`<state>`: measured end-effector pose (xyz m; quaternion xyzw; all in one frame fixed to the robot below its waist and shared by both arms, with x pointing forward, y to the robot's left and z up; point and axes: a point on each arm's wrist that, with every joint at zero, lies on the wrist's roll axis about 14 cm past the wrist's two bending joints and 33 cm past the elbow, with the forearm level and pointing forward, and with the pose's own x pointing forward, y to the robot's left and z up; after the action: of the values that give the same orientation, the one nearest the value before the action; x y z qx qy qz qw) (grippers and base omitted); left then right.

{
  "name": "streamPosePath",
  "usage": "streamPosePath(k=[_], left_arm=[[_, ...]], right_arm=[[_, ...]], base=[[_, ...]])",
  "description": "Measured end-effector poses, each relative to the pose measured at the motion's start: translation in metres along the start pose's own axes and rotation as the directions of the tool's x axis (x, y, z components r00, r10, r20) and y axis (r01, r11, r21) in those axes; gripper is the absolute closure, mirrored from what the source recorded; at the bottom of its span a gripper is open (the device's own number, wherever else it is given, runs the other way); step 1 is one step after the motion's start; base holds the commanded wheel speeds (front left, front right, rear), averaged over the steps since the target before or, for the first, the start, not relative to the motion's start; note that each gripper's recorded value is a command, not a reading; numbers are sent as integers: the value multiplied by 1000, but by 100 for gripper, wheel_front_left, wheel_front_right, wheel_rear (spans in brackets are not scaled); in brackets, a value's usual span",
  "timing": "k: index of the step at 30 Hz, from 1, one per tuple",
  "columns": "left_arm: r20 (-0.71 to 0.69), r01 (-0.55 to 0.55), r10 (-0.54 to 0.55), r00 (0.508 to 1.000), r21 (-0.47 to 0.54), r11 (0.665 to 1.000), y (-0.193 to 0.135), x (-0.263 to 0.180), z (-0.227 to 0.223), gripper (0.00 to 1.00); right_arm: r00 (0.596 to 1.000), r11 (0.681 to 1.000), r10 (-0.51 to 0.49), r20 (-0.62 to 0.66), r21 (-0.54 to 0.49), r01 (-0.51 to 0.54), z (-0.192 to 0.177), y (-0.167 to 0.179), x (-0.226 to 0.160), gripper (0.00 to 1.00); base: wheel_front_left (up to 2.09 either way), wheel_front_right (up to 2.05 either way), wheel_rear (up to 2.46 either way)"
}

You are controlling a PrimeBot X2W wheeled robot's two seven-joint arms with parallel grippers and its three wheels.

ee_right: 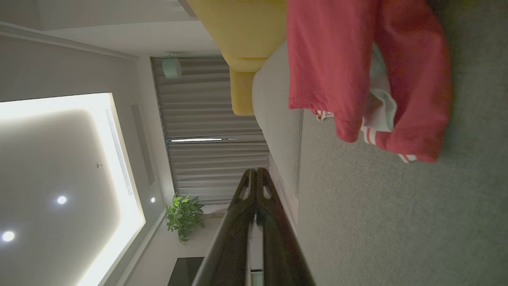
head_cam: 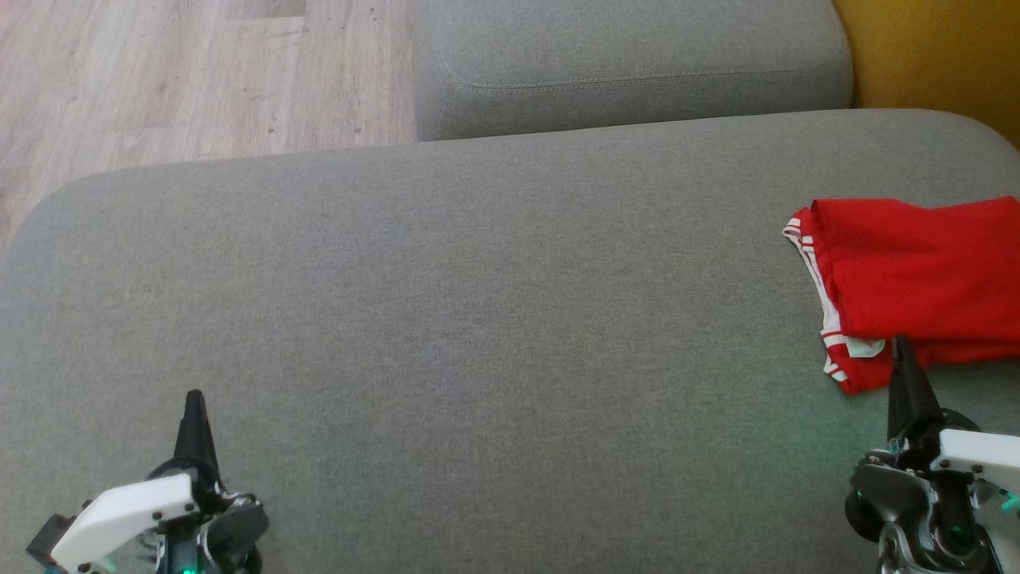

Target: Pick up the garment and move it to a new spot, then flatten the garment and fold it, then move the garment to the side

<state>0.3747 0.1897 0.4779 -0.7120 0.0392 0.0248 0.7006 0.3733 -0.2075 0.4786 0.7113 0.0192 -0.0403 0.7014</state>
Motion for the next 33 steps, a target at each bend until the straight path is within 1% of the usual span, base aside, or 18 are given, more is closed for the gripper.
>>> streamPosePath(k=[33], left_arm=[[-2, -1, 1, 1000, 2, 1000, 0, 0, -1, 100]], right_arm=[[1000, 1000, 0, 4, 1, 0, 1, 0, 0, 100]], base=[[0, 0, 0]])
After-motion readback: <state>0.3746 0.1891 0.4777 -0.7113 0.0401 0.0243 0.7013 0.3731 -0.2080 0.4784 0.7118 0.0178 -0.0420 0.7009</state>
